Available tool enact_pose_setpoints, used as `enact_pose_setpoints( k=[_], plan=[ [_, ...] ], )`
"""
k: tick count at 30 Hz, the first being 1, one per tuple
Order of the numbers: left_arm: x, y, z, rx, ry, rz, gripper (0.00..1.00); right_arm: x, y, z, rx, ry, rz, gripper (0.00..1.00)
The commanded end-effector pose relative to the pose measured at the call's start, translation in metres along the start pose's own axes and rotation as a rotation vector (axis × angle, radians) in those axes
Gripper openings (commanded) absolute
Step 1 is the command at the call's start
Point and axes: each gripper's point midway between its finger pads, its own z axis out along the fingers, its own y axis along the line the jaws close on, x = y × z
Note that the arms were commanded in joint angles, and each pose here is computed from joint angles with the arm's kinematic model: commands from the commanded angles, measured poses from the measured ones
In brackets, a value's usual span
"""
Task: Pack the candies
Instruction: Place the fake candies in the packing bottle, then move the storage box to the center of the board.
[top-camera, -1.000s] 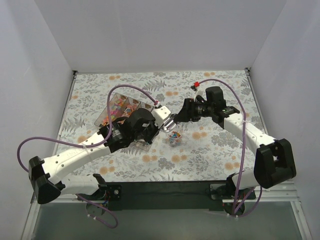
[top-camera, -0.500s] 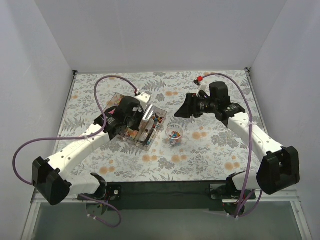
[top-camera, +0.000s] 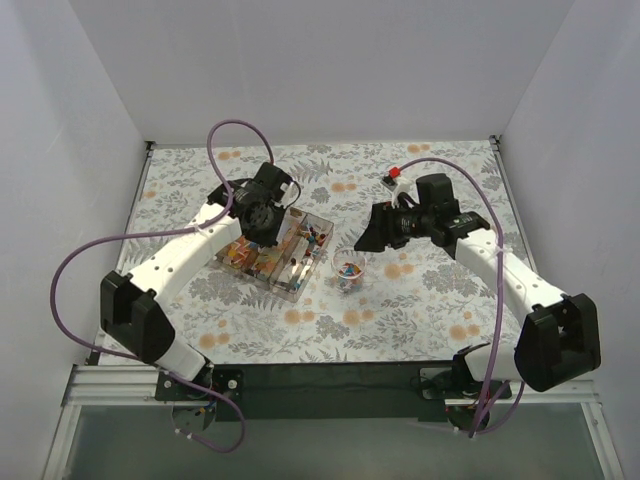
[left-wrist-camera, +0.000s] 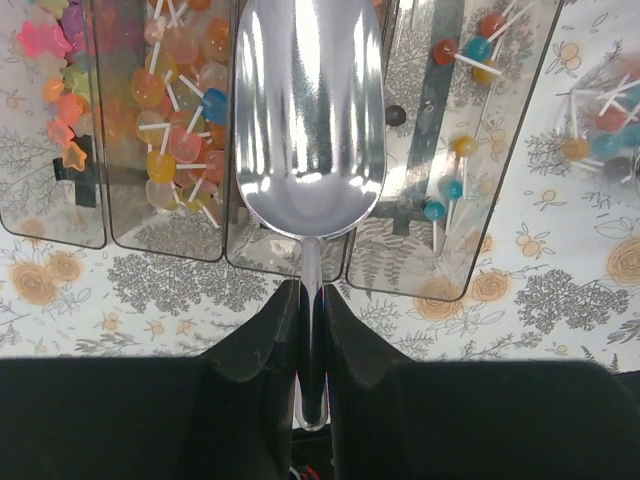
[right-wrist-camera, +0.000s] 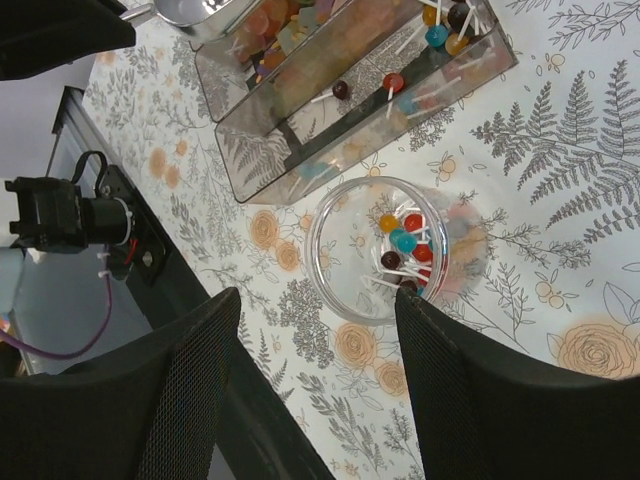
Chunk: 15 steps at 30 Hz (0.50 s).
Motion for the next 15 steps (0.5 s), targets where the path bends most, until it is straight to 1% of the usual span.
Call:
enact_pose_setpoints(
  k=[1,3,4,5,6,7,9,10,12,13,14,15],
  plan=[
    [-0.004,0.005,-0.022,0.006,-0.069,-0.102,0.0,-0.016,0.007,0.005,-0.032,-0.019,-0.092,0.7],
    [-0.008,0.002,-0.028,0.033,-0.12,-0.131,0.0,-0.025,0.001,0.016,-0.008,-0.013,-0.109,0.69],
    [-0.014,0.0,-0.028,0.049,-0.151,-0.138,0.0,-0.04,0.003,0.018,-0.004,-0.035,-0.155,0.67],
    [-0.01,-0.001,-0.025,0.053,-0.146,-0.138,0.0,-0.047,0.0,0.022,0.01,-0.04,-0.177,0.66],
    [-0.01,0.0,-0.029,0.056,-0.165,-0.142,0.0,-0.047,-0.01,0.034,0.022,-0.014,-0.179,0.66],
    [-0.012,0.0,-0.029,0.058,-0.186,-0.146,0.0,-0.064,-0.013,0.036,0.051,-0.035,-0.209,0.64],
    [-0.008,0.004,-0.027,0.045,-0.2,-0.148,0.0,-0.068,-0.033,0.053,0.09,0.0,-0.242,0.63],
    [-0.012,0.004,-0.033,0.056,-0.234,-0.152,0.0,-0.073,-0.039,0.057,0.108,0.006,-0.258,0.6],
    [-0.011,0.007,-0.034,0.049,-0.254,-0.153,0.0,-0.088,-0.046,0.073,0.13,0.011,-0.349,0.58],
    [-0.011,0.008,-0.037,0.05,-0.269,-0.151,0.0,-0.09,-0.054,0.078,0.171,0.024,-0.383,0.58],
    [-0.011,0.008,-0.038,0.05,-0.274,-0.142,0.0,-0.102,-0.059,0.086,0.193,0.028,-0.446,0.58],
    [-0.012,0.007,-0.038,0.057,-0.283,-0.138,0.0,-0.101,-0.058,0.094,0.203,0.047,-0.484,0.58]
  ],
)
